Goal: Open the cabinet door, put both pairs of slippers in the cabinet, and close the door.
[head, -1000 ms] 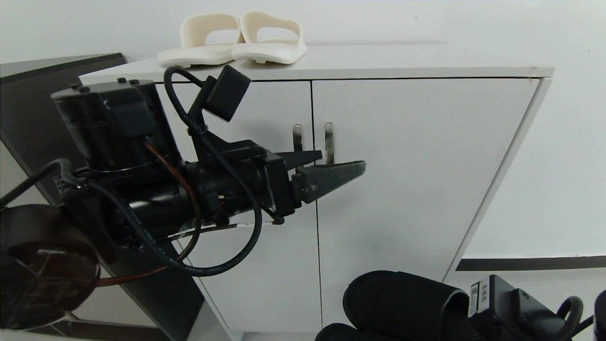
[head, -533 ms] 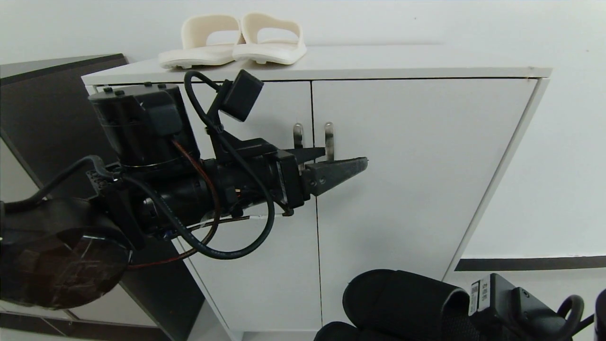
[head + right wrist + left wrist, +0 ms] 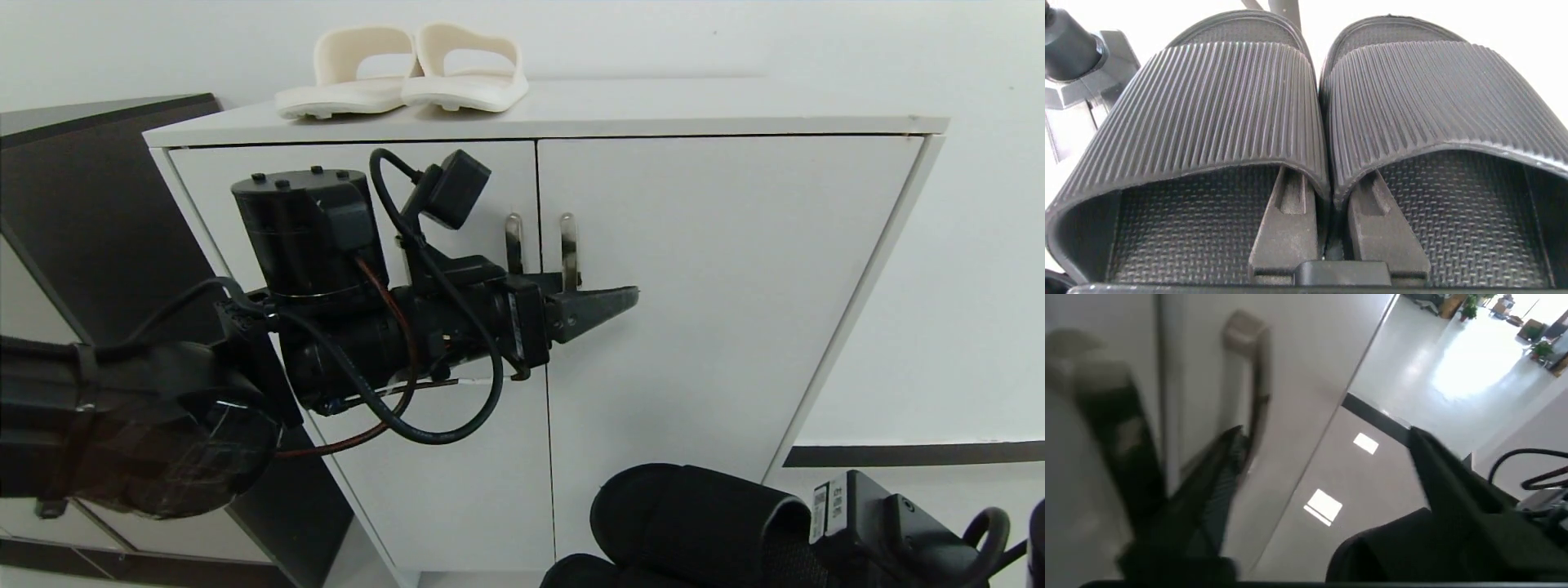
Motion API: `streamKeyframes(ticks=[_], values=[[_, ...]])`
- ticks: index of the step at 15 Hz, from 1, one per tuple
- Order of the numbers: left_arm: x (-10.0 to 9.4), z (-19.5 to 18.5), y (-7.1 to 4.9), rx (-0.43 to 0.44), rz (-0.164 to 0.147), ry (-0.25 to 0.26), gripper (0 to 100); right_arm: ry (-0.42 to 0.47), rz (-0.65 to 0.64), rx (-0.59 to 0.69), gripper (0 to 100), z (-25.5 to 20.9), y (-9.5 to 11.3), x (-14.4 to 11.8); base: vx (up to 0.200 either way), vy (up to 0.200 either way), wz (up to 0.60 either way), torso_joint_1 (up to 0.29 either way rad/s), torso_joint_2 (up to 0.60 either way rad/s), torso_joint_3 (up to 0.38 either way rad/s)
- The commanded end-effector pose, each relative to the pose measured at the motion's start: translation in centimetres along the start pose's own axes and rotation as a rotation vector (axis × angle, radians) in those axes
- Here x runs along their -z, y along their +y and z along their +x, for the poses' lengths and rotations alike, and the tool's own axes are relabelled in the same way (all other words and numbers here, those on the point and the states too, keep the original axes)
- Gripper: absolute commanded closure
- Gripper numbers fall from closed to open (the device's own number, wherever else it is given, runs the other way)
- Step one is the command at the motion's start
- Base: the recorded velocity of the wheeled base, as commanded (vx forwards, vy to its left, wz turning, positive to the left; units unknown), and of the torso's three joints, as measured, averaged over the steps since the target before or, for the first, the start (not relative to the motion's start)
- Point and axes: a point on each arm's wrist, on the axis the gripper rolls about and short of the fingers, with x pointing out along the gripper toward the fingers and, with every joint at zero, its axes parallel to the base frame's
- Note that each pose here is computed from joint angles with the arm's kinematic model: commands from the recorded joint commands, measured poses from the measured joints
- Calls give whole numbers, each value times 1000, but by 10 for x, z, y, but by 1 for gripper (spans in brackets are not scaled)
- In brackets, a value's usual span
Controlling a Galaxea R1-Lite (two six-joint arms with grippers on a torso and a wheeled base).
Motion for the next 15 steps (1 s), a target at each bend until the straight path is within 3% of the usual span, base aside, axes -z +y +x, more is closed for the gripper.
streamKeyframes(ticks=[1,3,5,7,9,15], values=[[0,-1,-1,5,1,2,100,0,0,-3,100,-1,0,0,0,0,0,0,0,0],[-5,-7,-5,9,10,-16,100,1,-6,-13,100,-4,1,2,0,0,0,0,0,0],[-7,-18,-23,47,16,-19,100,36,-91,-86,100,-10,5,17,0,0,0,0,0,0],[-7,-34,-43,90,20,-25,100,33,-93,-184,100,-17,6,22,0,0,0,0,0,0],[-8,-49,-54,114,25,-33,100,32,-93,-201,100,-19,6,23,0,0,0,0,0,0],[-6,-87,-66,113,31,-57,100,35,-96,-202,100,-19,6,24,0,0,0,0,0,0]])
